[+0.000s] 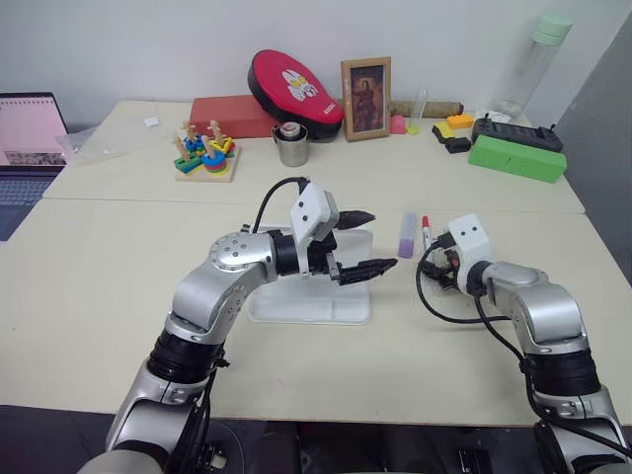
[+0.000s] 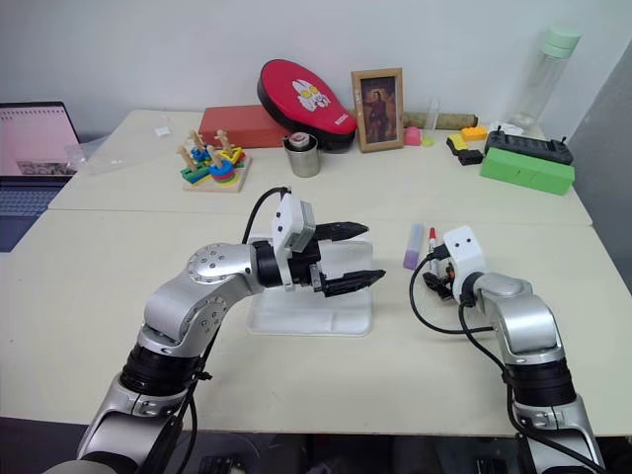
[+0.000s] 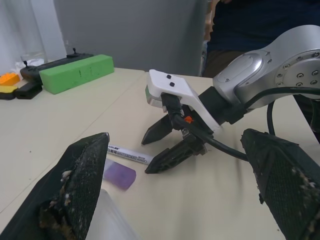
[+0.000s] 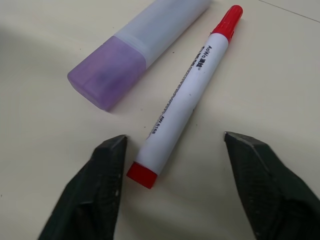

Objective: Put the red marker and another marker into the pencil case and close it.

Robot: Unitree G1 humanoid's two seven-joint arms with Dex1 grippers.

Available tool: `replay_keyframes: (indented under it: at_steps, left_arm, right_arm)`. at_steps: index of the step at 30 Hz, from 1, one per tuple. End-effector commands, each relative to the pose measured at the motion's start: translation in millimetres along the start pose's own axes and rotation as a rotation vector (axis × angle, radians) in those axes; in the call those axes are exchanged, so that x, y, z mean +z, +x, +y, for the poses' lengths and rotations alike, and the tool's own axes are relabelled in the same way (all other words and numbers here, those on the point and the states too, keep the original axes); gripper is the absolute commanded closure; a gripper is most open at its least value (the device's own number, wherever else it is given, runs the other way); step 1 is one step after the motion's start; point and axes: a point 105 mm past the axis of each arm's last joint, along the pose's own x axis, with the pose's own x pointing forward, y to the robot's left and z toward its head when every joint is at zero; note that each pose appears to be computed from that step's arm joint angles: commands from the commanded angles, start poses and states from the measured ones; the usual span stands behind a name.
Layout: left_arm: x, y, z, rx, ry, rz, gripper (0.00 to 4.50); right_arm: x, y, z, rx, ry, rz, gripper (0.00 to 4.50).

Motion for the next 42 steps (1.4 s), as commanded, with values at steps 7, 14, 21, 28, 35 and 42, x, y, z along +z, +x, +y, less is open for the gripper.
replay_keyframes:
  at_steps: [7,14,21,28,35,42]
  left_arm:
    - [16.1,4.7,5.7,0.023,0.076,-0.05,0.0]
    - [30.0,-14.4,19.1,0.109,0.1,-0.072,0.0]
    - [48.7,-83.2,19.4,0.277,0.09,-0.053,0.0]
    - [10.6,-162.1,-6.6,0.456,-0.025,0.16,0.0]
    - [-8.6,-200.2,-24.1,0.567,-0.06,0.262,0.0]
    - [-9.9,-191.8,-27.2,0.566,-0.058,0.255,0.0]
  right_arm:
    - [-7.1,-0.9,-18.6,-0.077,0.067,0.036,3.85]
    - [52.5,-14.2,-35.1,-0.096,0.01,-0.227,4.19]
    - [137.6,-42.0,5.6,0.178,-0.228,-0.572,4.19]
    - [125.4,-64.6,119.2,0.761,-0.571,-0.552,4.19]
    - [100.9,-40.7,162.7,0.861,-0.734,-0.405,4.19]
    - [71.6,-9.6,176.0,0.84,-0.799,-0.282,4.19]
